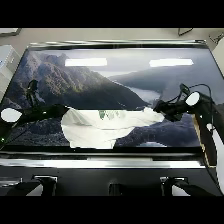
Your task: Fold the clothes and pants, and hang the long-sleeved shirts on hangers.
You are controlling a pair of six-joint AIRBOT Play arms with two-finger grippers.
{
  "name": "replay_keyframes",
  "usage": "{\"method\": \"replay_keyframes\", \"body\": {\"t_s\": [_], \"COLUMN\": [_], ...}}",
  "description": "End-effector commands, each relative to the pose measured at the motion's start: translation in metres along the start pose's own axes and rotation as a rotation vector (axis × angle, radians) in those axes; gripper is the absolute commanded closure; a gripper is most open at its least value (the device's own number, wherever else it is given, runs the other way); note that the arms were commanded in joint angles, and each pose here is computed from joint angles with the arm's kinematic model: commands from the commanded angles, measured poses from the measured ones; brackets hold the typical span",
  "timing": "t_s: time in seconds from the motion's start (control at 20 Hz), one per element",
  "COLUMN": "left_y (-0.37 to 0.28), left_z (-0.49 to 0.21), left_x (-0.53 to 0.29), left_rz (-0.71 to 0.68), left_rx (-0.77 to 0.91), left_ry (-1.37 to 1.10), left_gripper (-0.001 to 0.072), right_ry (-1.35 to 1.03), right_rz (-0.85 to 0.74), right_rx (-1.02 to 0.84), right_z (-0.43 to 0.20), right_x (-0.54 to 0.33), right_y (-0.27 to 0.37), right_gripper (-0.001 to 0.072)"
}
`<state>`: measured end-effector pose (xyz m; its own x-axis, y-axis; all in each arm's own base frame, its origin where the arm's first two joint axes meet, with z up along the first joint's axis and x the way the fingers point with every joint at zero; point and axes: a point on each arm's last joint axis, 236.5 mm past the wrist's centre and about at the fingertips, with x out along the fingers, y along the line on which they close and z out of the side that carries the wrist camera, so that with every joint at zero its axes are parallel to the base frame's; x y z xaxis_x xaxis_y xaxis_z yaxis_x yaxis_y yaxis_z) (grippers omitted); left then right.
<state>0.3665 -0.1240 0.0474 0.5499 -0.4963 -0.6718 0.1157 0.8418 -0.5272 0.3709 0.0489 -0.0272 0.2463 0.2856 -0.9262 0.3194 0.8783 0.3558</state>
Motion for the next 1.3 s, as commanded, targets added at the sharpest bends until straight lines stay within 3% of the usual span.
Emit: {"method": "replay_keyframes", "body": {"t_s": [0.0, 0.25, 0.45, 0.7, 0.9, 1.0, 1.1, 1.25], "left_y": [0.001, 0.0, -0.003, -0.003, -0.003, -0.003, -0.003, -0.004], "left_z": [-0.001, -0.005, -0.013, -0.016, -0.016, -0.016, -0.016, -0.015], "left_x": [0.001, 0.0, 0.0, -0.001, 0.0, -0.001, -0.001, -0.001], "left_rz": [0.001, -0.003, -0.015, -0.015, -0.015, -0.016, -0.016, -0.017], "left_rx": [-0.002, -0.002, 0.0, 0.005, 0.004, 0.004, 0.004, 0.003], "left_ry": [0.004, 0.019, 0.056, 0.066, 0.067, 0.066, 0.067, 0.066], "left_gripper": [0.0682, 0.0682, 0.0682, 0.0682, 0.0682, 0.0682, 0.0682, 0.0682], "right_ry": [0.263, 0.282, 0.258, 0.071, -0.163, -0.067, 0.074, 0.192], "right_rz": [0.049, 0.237, 0.257, 0.267, 0.14, 0.134, 0.131, 0.133], "right_rx": [-0.138, 0.03, -0.048, -0.062, -0.023, -0.026, -0.09, -0.2], "right_z": [-0.061, -0.086, -0.074, 0.01, 0.08, 0.073, 0.049, 0.022], "right_x": [-0.008, 0.026, 0.012, -0.067, -0.069, -0.03, 0.011, 0.049], "right_y": [0.008, 0.035, 0.038, 0.027, -0.014, -0.018, -0.014, 0.002], "right_gripper": [0.0049, 0.0094, 0.0086, 0.0087, 0.0112, 0.0101, 0.0022, 0.0012]}}
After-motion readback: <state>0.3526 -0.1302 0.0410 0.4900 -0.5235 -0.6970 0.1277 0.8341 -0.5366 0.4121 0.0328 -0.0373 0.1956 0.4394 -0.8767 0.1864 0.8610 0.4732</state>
